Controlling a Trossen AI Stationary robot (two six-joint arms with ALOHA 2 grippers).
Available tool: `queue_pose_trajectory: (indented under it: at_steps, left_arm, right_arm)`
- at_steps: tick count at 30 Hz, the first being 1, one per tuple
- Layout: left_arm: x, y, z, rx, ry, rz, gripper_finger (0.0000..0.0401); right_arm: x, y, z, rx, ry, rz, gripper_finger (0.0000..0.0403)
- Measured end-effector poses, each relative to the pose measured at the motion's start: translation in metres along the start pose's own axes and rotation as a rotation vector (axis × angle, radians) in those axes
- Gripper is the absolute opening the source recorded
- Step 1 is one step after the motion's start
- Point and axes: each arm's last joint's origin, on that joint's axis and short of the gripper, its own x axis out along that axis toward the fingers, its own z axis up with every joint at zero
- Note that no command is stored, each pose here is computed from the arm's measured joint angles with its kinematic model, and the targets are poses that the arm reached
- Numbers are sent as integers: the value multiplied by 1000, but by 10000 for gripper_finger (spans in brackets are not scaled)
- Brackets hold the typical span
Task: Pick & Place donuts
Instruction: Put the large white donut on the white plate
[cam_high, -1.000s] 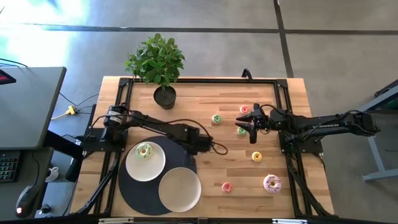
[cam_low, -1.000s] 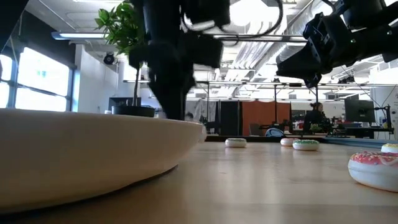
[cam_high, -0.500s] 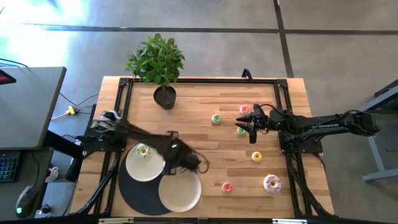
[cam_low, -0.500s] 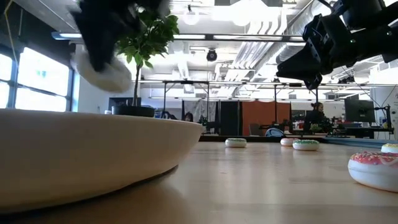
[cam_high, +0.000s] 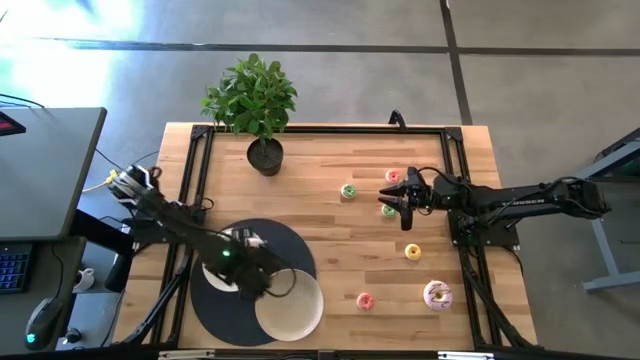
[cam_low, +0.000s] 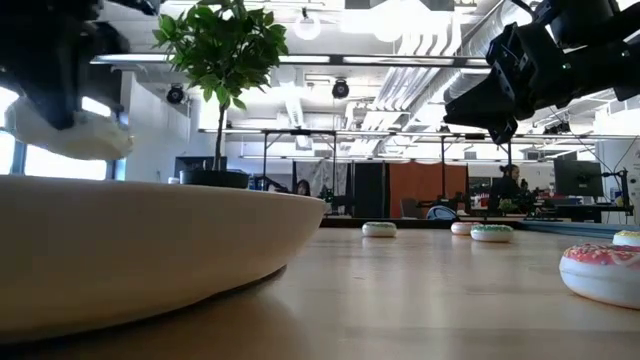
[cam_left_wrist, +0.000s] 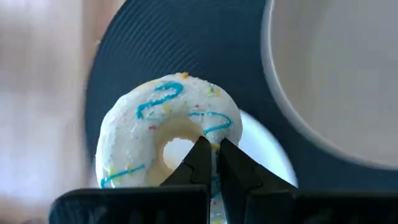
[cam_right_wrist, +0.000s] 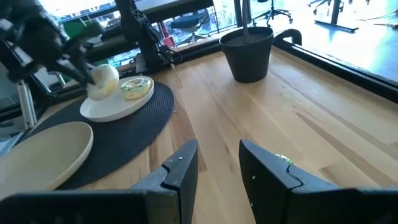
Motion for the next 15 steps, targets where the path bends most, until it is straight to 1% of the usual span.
queue_pose_trajectory:
  at_steps: [2, 6, 7, 10, 15]
  left_arm:
    - [9, 0, -4, -41, -83, -82, 2]
    - [36, 11, -25, -74, -101, -109, 2]
    - [40, 15, -30, -93, -105, -102, 3]
    - [58, 26, -48, -167, -46, -26, 3]
    - [71, 33, -61, -296, -23, 5, 3]
  right_arm:
    - [0, 0, 0, -7, -2, 1, 114]
    - [0, 0, 1, -10, -6, 2, 114]
    - [0, 0, 1, -10, -10, 4, 114]
    - [1, 0, 1, -10, -8, 2, 114]
    - [2, 0, 0, -20, -8, 3, 114]
